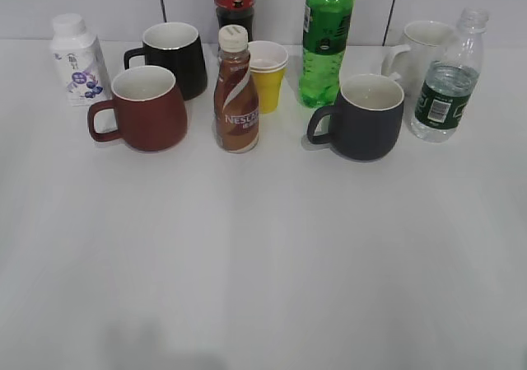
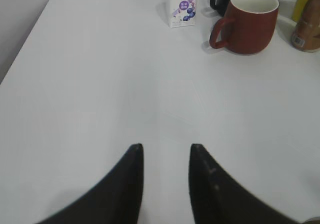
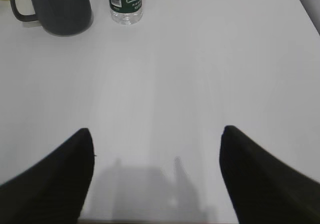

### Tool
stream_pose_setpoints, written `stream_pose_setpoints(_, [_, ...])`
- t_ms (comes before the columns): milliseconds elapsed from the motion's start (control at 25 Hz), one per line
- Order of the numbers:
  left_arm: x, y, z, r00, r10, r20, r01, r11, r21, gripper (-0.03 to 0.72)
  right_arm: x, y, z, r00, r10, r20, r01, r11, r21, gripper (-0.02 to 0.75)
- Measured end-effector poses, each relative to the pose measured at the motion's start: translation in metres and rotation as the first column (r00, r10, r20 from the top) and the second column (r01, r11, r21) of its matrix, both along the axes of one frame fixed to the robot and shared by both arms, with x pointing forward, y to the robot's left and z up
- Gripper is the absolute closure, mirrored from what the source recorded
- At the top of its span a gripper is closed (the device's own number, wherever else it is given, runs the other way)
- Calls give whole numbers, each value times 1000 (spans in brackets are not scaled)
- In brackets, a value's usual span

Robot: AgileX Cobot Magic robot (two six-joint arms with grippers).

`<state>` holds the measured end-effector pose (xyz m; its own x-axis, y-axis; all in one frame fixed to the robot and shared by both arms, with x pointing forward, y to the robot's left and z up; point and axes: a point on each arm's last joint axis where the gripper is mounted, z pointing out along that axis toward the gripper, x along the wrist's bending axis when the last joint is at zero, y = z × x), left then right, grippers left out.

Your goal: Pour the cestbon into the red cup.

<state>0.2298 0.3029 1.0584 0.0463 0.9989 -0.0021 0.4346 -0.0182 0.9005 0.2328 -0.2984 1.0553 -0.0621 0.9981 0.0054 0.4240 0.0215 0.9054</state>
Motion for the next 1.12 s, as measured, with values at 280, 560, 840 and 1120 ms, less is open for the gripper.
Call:
stream_pose_setpoints(280, [0,0,0,1000,0,0,0,1000,0,451,0,0,0,1000,0,0,0,1000,0,150])
stream_pose_setpoints(560, [0,0,0,1000,0,0,0,1000,0,451,0,0,0,1000,0,0,0,1000,0,150])
stream_pose_setpoints(840, [0,0,0,1000,0,0,0,1000,0,451,0,0,0,1000,0,0,0,1000,0,150])
stream_pose_setpoints(1120, [0,0,0,1000,0,0,0,1000,0,451,0,0,0,1000,0,0,0,1000,0,150])
